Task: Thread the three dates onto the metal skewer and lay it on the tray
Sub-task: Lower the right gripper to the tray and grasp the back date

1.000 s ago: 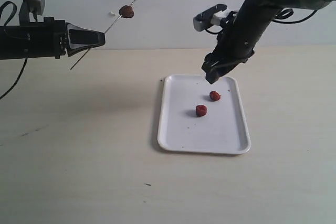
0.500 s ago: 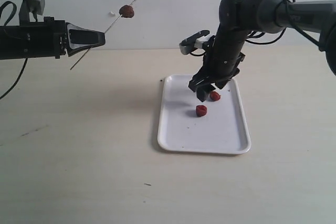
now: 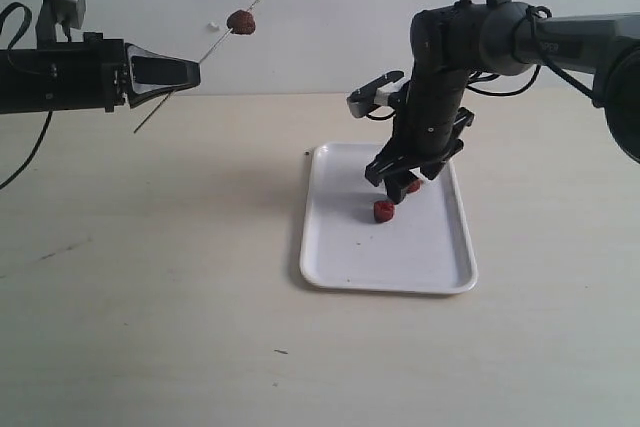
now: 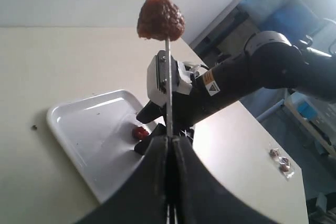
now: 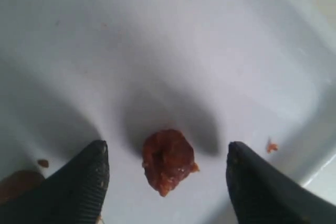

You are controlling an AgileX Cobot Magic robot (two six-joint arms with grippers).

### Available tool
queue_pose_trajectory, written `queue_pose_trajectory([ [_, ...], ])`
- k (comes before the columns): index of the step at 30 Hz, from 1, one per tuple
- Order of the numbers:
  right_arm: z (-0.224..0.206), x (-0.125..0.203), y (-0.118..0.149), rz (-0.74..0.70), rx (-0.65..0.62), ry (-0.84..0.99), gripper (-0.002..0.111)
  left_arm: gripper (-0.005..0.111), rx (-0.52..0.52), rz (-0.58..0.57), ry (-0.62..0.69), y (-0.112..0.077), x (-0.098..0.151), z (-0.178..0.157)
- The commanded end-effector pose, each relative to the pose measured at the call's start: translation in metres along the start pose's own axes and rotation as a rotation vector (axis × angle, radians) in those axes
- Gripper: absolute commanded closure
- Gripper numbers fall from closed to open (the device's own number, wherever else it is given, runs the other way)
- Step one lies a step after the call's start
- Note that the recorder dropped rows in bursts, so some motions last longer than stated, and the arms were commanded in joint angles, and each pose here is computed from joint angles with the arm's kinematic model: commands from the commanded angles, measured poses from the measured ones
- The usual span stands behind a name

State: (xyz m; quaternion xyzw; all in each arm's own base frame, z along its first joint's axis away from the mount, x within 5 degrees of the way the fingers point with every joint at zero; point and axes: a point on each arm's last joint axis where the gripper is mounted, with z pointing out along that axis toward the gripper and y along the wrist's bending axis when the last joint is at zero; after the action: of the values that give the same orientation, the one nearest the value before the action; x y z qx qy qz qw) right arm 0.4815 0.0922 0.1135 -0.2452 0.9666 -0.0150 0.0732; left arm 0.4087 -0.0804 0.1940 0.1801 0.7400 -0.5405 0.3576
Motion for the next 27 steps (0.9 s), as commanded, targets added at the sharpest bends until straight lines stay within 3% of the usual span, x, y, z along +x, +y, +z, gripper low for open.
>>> queue_pose_trajectory([
  [1,0.0044,-0.0012,-0.0014,0.0,0.009,-0.007,0.049,0.107,0.012,0.014,-0.009,-0.0045,-0.0034,-0.0009],
  [13,0.0044,-0.0012,-0.0014,0.002,0.009,-0.007,0.062,0.107,0.012,0.014,-0.009,-0.0045,-0.0034,-0.0009],
  [20,0.0044,-0.0012,-0.0014,0.055,0.009,-0.007,0.078,0.107,0.012,0.014,-0.009,-0.0045,-0.0034,-0.0009],
  [27,0.0006,-0.0018,-0.0017,0.092,0.011,-0.015,0.079,0.107,0.012,0.014,-0.009,-0.0045,-0.0034,-0.0009],
])
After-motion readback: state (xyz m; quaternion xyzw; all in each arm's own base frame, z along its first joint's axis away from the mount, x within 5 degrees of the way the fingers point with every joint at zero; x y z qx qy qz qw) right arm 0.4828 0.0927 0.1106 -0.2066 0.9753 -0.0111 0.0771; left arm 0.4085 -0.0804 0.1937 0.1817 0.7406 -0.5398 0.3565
